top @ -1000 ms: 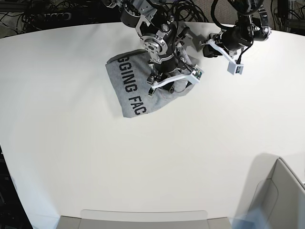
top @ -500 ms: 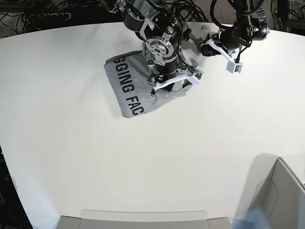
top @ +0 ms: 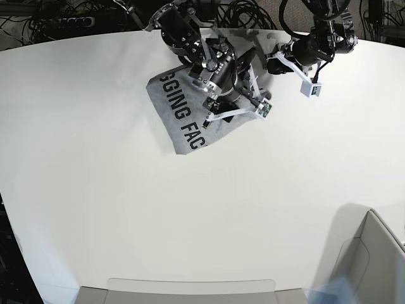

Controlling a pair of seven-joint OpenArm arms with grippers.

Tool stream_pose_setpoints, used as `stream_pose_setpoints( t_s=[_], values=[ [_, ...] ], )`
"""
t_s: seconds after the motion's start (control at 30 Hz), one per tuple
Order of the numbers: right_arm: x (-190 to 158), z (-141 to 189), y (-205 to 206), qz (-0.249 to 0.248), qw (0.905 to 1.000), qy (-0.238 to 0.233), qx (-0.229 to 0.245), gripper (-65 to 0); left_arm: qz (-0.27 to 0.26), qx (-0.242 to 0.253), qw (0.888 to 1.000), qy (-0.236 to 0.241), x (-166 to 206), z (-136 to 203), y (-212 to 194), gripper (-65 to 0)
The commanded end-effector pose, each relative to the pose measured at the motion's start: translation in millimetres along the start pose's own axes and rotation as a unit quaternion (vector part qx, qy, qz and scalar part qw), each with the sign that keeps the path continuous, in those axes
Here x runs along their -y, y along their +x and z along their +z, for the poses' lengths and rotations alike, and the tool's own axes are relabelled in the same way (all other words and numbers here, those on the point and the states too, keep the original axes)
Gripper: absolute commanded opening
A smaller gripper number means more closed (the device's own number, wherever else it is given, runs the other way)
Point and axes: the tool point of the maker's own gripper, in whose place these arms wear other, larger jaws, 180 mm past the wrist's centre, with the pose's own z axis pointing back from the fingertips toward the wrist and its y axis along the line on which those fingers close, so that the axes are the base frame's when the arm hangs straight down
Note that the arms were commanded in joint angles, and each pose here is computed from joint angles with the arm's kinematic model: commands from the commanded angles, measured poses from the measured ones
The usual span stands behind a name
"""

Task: Fold the T-shirt properly
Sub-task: 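Press the folded bundle flat with the right gripper and release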

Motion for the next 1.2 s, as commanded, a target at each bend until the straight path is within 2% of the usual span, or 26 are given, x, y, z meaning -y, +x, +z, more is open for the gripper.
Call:
stream_pose_setpoints(
  t_s=[0.0,0.3,0.47,0.53,0.67,0.77,0.87,0.97,1.07,1.17],
  values=[
    [10,7,13,-0.008,0.9997,-0.012,0.021,-37.3,-0.006,-0.001,1.000,0.003,-1,3,0,-55.5],
    [18,22,23,-0.021,0.9982,-0.022,0.051,-37.3,-0.008,-0.001,1.000,0.003,-1,3,2,-55.5],
    [7,14,15,-0.014,0.9993,-0.008,0.033,-37.3,-0.007,0.000,1.000,0.003,-1,3,2,-55.5],
    [-1,27,25,-0.011,0.9981,-0.006,0.060,-37.3,-0.007,0.000,1.000,0.003,-1,3,2,-55.5],
    [-18,22,24,0.011,0.9985,0.011,0.052,-37.3,0.000,-0.008,1.000,0.005,-5,0,-3,-55.5],
    [-28,37,33,0.013,0.9966,0.017,0.080,-37.3,0.004,-0.012,1.000,0.005,-6,-2,-5,-55.5],
    [-30,23,26,0.021,0.9980,0.022,0.055,-37.4,0.006,-0.012,1.000,0.006,-8,-3,-5,-55.5],
    [-25,44,43,0.017,0.9949,0.014,0.098,-37.4,0.009,-0.008,1.000,0.008,-10,-2,-4,-55.5],
    [-27,54,59,0.011,0.9902,0.029,0.136,-37.4,0.011,-0.008,1.000,0.009,-10,-2,-4,-55.5],
    [-22,72,80,0.004,0.9795,0.027,0.200,-37.5,0.012,-0.006,1.000,0.010,-11,-1,-3,-55.5]
  ],
)
